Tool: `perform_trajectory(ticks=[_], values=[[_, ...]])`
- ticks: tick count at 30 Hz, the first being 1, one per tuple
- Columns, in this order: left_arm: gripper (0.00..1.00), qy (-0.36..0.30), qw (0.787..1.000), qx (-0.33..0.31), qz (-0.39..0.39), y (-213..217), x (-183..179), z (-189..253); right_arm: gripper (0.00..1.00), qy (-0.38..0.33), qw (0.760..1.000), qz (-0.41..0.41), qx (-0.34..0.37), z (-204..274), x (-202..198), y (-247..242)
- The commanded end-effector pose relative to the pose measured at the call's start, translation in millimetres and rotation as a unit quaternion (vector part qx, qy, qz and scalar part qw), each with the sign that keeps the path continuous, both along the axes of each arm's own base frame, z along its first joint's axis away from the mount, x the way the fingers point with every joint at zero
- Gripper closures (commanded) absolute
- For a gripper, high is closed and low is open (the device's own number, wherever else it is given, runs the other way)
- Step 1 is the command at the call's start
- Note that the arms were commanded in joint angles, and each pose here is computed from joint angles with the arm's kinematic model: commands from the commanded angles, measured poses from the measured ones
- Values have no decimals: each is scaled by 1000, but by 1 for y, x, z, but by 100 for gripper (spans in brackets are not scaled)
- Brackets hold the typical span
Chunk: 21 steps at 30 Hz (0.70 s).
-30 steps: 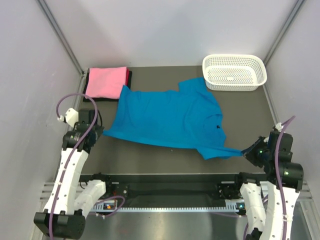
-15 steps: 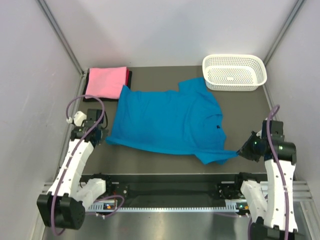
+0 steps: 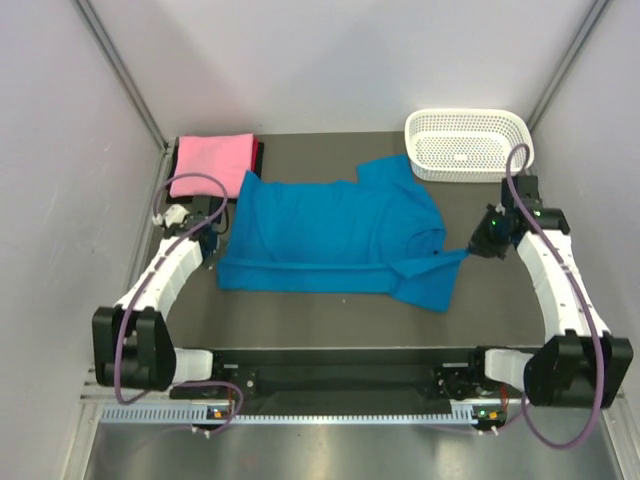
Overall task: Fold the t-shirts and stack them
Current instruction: Flatten the tshirt out
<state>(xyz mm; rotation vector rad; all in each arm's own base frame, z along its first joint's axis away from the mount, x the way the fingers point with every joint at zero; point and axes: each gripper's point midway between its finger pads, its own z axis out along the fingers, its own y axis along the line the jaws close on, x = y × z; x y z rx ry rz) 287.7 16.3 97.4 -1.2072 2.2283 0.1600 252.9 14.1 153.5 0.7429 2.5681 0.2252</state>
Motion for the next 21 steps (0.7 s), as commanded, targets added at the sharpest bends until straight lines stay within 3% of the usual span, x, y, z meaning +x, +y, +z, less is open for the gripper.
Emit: perform_trajectory(ticks=[1,5,12,21], values=[[100,-62,998,28,13,9,44,31,100,-89,995,33,-34,27,58,4],[100,-53,997,59,24,18,61,33,100,-61,993,83,-58,5,84,17],[100,-42,997,64,19,18,79,24,100,-81,986,106,-95,10,121,11],[100,-28,999,35,-7,4,89,4,100,-21,987,107,-120,-18,107,1]])
